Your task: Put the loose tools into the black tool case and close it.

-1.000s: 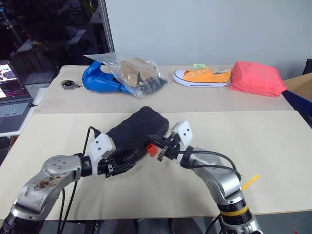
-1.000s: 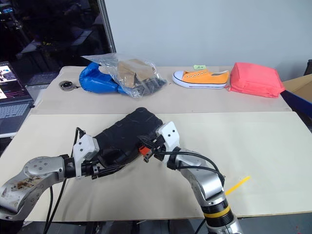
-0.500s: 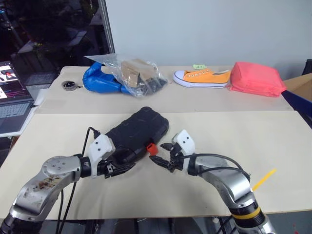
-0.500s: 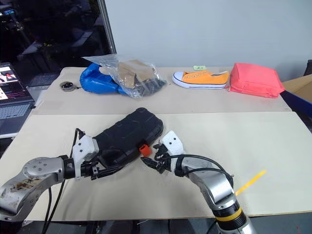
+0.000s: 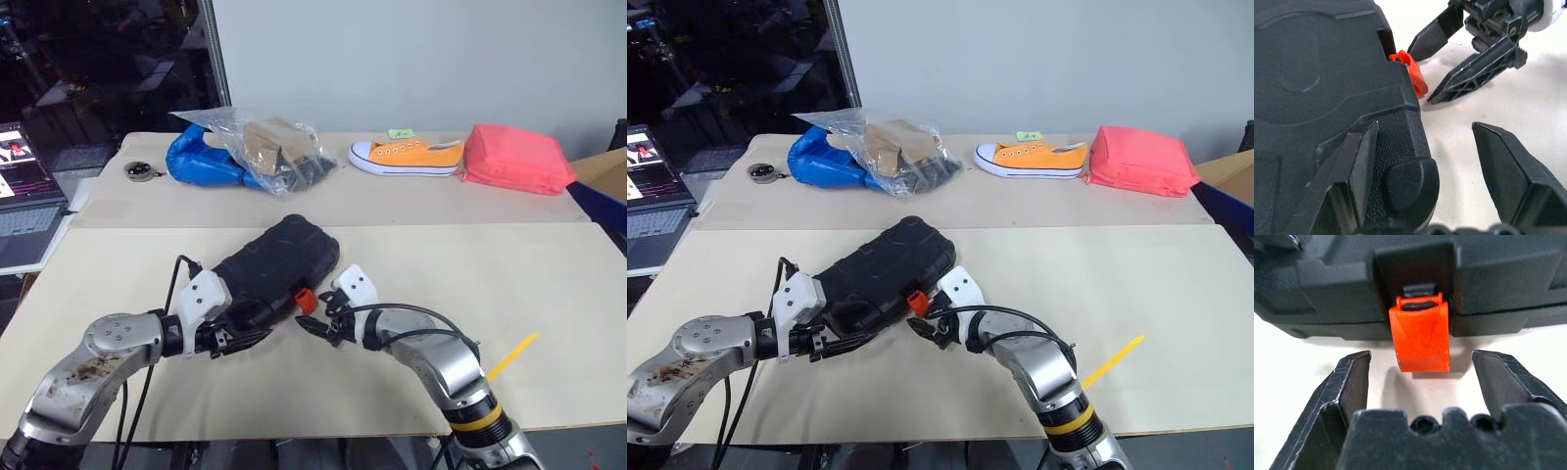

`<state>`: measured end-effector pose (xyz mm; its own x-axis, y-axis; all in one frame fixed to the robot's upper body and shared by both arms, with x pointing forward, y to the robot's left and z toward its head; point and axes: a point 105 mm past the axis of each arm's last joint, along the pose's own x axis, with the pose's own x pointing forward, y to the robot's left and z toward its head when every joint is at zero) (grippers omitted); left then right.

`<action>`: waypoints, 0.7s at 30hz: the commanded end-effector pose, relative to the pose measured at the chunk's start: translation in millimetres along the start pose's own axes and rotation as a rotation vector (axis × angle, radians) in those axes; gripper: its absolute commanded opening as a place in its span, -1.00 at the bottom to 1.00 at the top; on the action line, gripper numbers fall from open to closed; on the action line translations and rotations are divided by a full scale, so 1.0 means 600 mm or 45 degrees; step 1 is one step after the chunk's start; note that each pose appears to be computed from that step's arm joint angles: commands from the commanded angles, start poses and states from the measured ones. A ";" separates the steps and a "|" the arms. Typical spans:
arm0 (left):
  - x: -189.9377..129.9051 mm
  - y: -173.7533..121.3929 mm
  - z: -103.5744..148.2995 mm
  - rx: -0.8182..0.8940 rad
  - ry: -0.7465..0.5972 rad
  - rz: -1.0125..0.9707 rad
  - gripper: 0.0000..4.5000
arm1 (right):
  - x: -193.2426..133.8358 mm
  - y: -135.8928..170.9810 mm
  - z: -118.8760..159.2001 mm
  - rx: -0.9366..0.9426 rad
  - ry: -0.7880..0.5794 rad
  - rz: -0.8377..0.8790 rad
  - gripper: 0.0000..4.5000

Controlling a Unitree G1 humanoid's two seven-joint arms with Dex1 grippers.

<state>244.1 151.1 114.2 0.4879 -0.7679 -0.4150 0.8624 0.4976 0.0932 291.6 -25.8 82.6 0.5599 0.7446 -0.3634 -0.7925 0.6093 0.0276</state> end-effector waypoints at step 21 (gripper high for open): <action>0.006 -0.013 -0.073 -0.160 0.194 -0.038 0.45 | -0.012 0.012 0.074 -0.160 -0.239 0.057 -0.48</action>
<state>243.9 150.9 114.6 0.4868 -0.7684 -0.4155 0.8634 0.4953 0.0958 292.0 -22.0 92.9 0.5401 0.7776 -0.3219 -0.8238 0.5667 -0.0134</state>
